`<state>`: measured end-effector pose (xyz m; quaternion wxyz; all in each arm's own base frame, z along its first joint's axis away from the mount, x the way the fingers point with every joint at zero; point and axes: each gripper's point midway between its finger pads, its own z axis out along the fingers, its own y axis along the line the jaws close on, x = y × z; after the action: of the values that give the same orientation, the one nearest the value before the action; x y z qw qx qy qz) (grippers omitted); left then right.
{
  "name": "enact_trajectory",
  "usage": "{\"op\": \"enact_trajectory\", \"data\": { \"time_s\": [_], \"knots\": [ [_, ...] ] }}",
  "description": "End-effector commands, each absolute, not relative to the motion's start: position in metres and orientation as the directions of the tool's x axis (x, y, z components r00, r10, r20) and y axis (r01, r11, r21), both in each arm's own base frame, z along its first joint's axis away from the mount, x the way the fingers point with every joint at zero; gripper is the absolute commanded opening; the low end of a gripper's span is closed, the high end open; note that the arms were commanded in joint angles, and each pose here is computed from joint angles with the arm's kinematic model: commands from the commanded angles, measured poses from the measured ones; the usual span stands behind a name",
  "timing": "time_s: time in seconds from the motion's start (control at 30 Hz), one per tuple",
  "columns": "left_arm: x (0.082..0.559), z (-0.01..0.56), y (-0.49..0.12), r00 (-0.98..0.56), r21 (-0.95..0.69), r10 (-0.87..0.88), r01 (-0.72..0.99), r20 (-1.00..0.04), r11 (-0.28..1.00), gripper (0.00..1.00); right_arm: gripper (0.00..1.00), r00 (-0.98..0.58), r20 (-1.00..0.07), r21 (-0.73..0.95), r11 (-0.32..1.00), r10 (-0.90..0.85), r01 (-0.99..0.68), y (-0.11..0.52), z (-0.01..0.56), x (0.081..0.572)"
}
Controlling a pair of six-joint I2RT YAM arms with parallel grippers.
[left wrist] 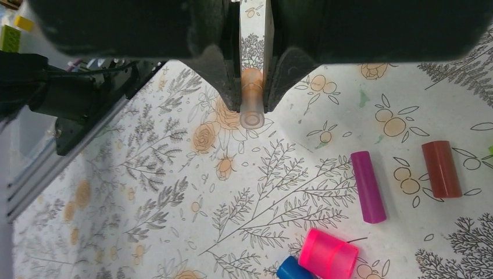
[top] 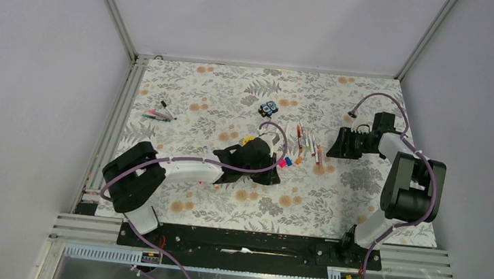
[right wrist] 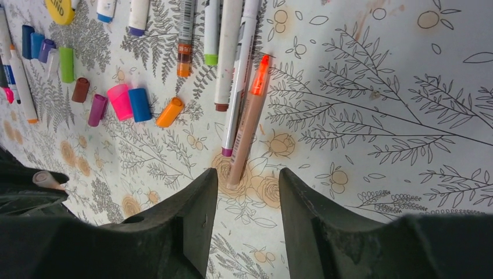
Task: Open the pen caps
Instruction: Place the pen at the center of the board, then place the pen cap at the center of the board.
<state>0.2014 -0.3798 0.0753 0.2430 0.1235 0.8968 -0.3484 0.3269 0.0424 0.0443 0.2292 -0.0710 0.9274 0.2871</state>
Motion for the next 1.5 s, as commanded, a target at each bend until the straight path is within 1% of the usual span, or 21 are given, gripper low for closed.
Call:
{"op": "enact_trajectory", "data": {
  "time_s": [0.0, 0.17, 0.27, 0.47, 0.57, 0.63, 0.77, 0.87, 0.97, 1.07, 1.27, 1.37, 1.47],
  "knots": [
    [0.214, 0.081, -0.391, -0.821, -0.504, 0.065, 0.408, -0.567, 0.762, 0.00, 0.50, -0.854, -0.520, 0.498, 0.802, -0.029, -0.331, 0.044, 0.065, 0.324],
    [0.223, 0.062, -0.388, -0.824, -0.399, 0.111, 0.382, -0.556, 0.833, 0.03, 0.51, -0.848, -0.529, 0.512, 0.789, -0.022, -0.339, 0.045, 0.069, 0.322],
    [0.228, 0.052, -0.388, -0.827, -0.349, 0.139, 0.374, -0.544, 0.859, 0.07, 0.51, -0.850, -0.527, 0.519, 0.784, -0.020, -0.340, 0.045, 0.069, 0.321],
    [0.234, 0.041, -0.393, -0.833, -0.299, 0.182, 0.379, -0.523, 0.876, 0.18, 0.51, -0.846, -0.534, 0.527, 0.776, -0.015, -0.346, 0.045, 0.072, 0.321],
    [0.237, 0.041, -0.394, -0.830, -0.290, 0.183, 0.378, -0.528, 0.879, 0.28, 0.51, -0.843, -0.537, 0.530, 0.773, -0.011, -0.348, 0.045, 0.074, 0.321],
    [0.239, 0.043, -0.394, -0.827, -0.285, 0.184, 0.379, -0.532, 0.880, 0.32, 0.51, -0.843, -0.537, 0.532, 0.772, -0.011, -0.348, 0.045, 0.074, 0.320],
    [0.240, 0.048, -0.395, -0.821, -0.283, 0.185, 0.384, -0.540, 0.879, 0.44, 0.51, -0.844, -0.536, 0.537, 0.768, -0.009, -0.349, 0.045, 0.075, 0.320],
    [0.241, 0.055, -0.395, -0.816, -0.287, 0.181, 0.387, -0.549, 0.876, 0.46, 0.51, -0.842, -0.539, 0.539, 0.765, -0.008, -0.352, 0.045, 0.076, 0.319],
    [0.243, 0.072, -0.395, -0.798, -0.298, 0.164, 0.395, -0.580, 0.869, 0.46, 0.51, -0.838, -0.546, 0.538, 0.763, -0.009, -0.359, 0.046, 0.079, 0.319],
    [0.248, 0.097, -0.391, -0.760, -0.307, 0.132, 0.407, -0.637, 0.860, 0.47, 0.51, -0.830, -0.557, 0.536, 0.760, -0.009, -0.368, 0.046, 0.083, 0.319],
    [0.260, 0.143, -0.361, -0.637, -0.248, 0.090, 0.421, -0.765, 0.873, 0.51, 0.52, -0.806, -0.591, 0.524, 0.755, -0.012, -0.395, 0.046, 0.095, 0.317],
    [0.269, 0.164, -0.337, -0.558, -0.197, 0.071, 0.406, -0.827, 0.893, 0.57, 0.52, -0.787, -0.616, 0.511, 0.752, -0.017, -0.416, 0.046, 0.102, 0.315],
    [0.277, 0.180, -0.309, -0.491, -0.168, 0.041, 0.374, -0.870, 0.912, 0.70, 0.52, -0.769, -0.639, 0.502, 0.746, -0.021, -0.438, 0.049, 0.109, 0.311]
  ]
}}
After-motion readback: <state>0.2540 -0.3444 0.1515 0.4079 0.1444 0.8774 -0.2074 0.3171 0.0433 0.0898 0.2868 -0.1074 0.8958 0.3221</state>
